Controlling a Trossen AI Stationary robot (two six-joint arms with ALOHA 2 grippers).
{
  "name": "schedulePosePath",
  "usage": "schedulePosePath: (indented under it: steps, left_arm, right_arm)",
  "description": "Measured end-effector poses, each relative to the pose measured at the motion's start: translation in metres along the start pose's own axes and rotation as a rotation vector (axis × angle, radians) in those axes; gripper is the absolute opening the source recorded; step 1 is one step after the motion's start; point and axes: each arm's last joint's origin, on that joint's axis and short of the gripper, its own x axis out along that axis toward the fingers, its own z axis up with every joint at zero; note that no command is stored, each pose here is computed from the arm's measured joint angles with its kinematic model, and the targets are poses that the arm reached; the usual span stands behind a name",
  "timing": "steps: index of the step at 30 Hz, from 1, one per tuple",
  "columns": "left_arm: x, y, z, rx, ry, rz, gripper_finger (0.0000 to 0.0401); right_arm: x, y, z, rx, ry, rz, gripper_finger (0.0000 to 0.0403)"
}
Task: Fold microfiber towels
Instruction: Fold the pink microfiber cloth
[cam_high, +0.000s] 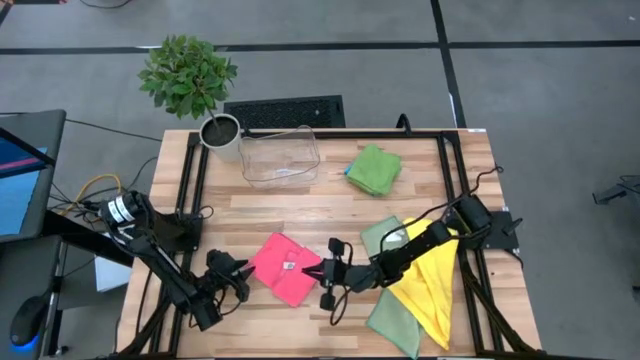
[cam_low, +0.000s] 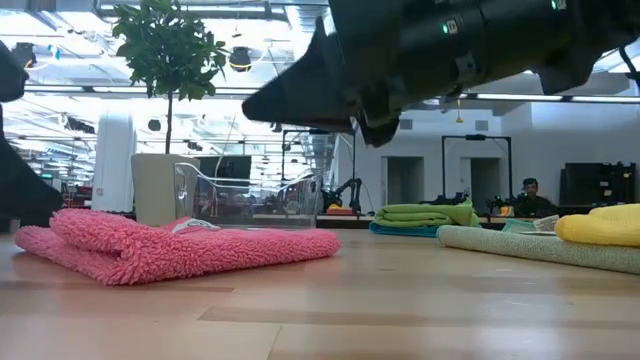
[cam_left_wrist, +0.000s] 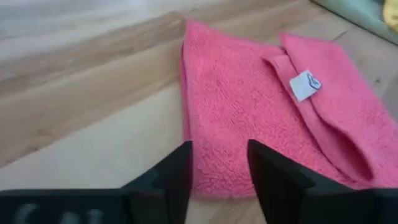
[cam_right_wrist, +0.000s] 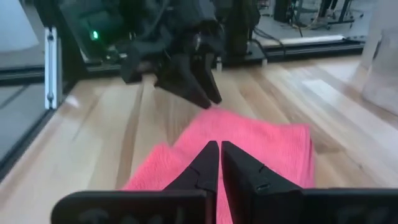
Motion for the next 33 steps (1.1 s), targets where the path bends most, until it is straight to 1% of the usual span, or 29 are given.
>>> schedulePosePath:
  steps: [3,5,9,11,13,15,19,21,23,25,28,33]
  left_arm:
    - [0.005,0.000,-0.005,0.006,0.062,0.024,0.0182]
    - [0.007,0.000,-0.008,0.017,0.078,0.032,0.0196]
    - [0.011,-0.001,-0.012,0.030,0.069,0.038,0.0201]
    - [0.012,0.000,-0.012,0.046,0.076,0.044,0.0187]
    - [0.012,0.000,-0.012,0.056,0.081,0.049,0.0159]
    - [0.012,0.000,-0.011,0.060,0.079,0.049,0.0122]
    - [0.012,-0.007,-0.011,0.054,0.079,0.039,0.0036]
    - [0.012,-0.013,-0.011,0.031,0.088,0.018,0.0011]
    - [0.013,-0.016,-0.011,0.034,0.097,0.012,0.0010]
    - [0.014,-0.017,-0.011,0.047,0.100,0.006,0.0018]
    - [0.015,-0.018,-0.010,0.054,0.101,0.007,0.0027]
    - [0.017,-0.018,-0.009,0.058,0.090,0.009,0.0029]
  right_arm:
    - [0.000,0.000,-0.003,-0.005,0.013,0.000,0.0044]
    - [0.000,0.000,-0.002,0.007,0.011,0.000,0.0044]
    - [0.002,-0.003,-0.002,0.013,0.007,-0.006,0.0044]
    - [0.002,-0.003,-0.002,0.014,0.010,0.004,0.0044]
    - [0.002,-0.001,-0.001,0.017,0.013,0.041,0.0044]
    - [0.003,0.001,0.002,0.022,0.012,0.085,0.0044]
    - [0.013,0.001,0.013,0.041,-0.017,0.129,0.0041]
    - [0.026,0.003,0.013,0.033,-0.027,0.169,0.0036]
    - [0.044,0.010,0.008,0.023,-0.027,0.220,0.0029]
    - [0.060,0.017,0.002,0.006,-0.025,0.269,0.0022]
    - [0.077,0.029,-0.002,-0.026,0.000,0.300,0.0015]
    - [0.079,0.032,0.000,-0.054,0.081,0.287,0.0021]
